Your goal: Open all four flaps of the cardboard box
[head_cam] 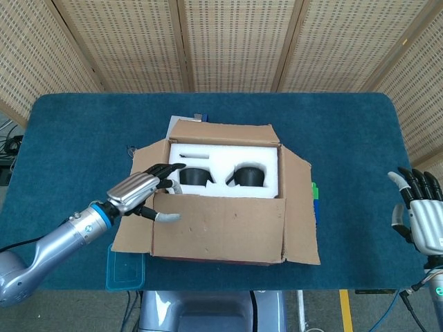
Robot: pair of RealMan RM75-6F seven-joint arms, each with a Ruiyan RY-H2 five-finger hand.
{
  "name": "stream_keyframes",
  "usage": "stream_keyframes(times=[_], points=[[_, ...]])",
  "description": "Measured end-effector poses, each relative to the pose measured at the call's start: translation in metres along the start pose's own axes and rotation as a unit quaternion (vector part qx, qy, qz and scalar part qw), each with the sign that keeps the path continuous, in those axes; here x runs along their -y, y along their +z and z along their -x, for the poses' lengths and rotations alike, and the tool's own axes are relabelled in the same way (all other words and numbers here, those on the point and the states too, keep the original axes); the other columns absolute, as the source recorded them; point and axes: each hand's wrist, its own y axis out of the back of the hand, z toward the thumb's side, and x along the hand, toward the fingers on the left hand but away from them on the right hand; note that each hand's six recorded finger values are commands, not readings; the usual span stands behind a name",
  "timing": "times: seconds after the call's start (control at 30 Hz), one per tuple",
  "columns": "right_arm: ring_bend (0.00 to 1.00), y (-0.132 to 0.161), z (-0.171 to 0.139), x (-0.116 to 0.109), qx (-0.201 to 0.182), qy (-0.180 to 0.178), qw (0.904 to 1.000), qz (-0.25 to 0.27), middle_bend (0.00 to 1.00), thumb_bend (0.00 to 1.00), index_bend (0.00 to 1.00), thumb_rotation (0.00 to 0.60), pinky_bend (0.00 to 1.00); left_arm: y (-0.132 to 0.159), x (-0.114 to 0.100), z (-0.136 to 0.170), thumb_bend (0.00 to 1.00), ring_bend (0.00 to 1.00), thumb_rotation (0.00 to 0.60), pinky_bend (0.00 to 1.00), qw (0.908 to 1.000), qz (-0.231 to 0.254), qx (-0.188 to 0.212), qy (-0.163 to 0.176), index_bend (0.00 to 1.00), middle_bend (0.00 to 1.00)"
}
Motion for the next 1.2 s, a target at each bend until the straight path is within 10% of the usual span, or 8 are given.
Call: stream_keyframes(times=[1.2], points=[[0.0, 0.006, -0.002, -0.004, -0.003, -0.006, 1.0, 0.0, 0.09, 0.78, 0.13, 0.6, 0.0, 0.058, 0.013, 0.063, 0.04, 0.0, 0.139, 0.0, 0.9872, 0.002, 0.132, -0.089, 0.39, 0.0]])
